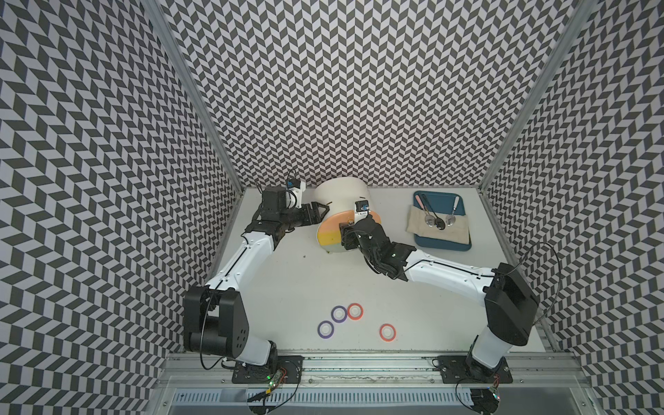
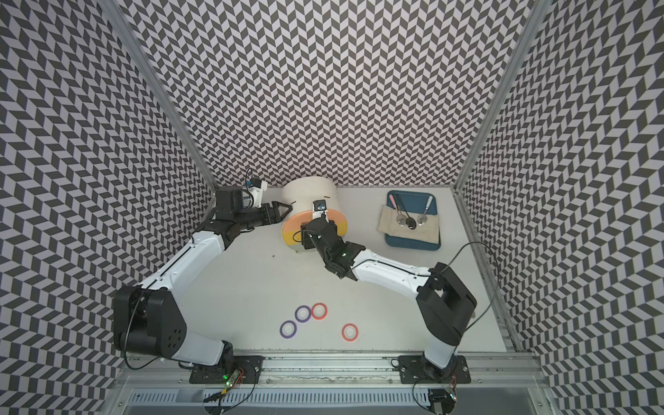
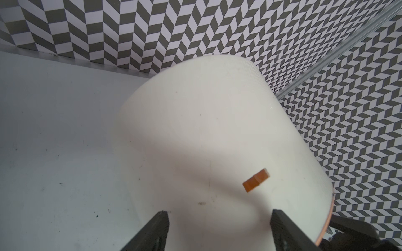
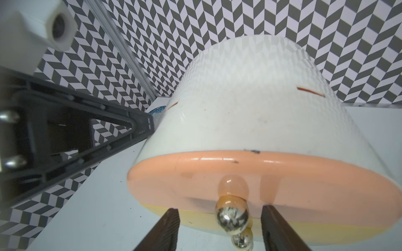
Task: Place the transparent tape into the drawer according to color
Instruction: Close the drawer in the storage box.
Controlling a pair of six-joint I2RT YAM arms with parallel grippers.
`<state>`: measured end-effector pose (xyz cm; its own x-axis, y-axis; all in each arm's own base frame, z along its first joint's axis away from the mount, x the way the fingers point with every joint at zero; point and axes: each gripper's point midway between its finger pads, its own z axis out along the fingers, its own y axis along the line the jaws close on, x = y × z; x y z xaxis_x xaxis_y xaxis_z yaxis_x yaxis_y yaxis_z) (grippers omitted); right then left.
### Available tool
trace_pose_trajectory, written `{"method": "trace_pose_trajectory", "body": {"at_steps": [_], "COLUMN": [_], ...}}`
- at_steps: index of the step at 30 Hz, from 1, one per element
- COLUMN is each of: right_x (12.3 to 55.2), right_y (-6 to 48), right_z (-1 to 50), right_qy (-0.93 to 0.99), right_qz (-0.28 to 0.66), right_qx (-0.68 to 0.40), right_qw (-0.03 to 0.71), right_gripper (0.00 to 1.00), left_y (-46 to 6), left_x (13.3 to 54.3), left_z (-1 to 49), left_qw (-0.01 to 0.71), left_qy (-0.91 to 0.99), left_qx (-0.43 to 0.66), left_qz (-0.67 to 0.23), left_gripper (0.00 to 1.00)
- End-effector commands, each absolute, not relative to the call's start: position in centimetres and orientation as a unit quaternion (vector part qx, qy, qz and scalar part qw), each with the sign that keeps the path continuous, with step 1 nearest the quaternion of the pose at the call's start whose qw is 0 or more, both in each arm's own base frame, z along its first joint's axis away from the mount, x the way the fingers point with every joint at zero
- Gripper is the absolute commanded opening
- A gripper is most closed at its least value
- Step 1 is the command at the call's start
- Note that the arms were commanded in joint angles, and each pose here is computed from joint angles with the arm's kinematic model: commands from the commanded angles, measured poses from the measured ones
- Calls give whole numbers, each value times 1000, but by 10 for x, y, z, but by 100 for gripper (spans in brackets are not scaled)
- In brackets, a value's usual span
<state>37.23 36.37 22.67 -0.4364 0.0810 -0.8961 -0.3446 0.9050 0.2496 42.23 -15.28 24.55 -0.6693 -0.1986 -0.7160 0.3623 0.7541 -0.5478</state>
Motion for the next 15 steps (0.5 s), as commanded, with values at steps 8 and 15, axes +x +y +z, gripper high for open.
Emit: {"method": "trace_pose_trajectory", "body": {"at_steps": [8, 15], "right_x": [355, 360], "right_y": [343, 346], "right_z": [200, 190], "right_qy": [827, 823], "right_qz": [235, 262], "right_qx": [-38, -10], "right_qw": [510, 504], "right_gripper": [74, 69], "left_y": [-155, -152], "left_x": [415, 415], "left_z": [236, 235], "left_qw": [390, 391], "left_qy": [850, 850], "left_qx": [60, 58], "left_qz": [-348, -348], "left_gripper": [78, 78]}}
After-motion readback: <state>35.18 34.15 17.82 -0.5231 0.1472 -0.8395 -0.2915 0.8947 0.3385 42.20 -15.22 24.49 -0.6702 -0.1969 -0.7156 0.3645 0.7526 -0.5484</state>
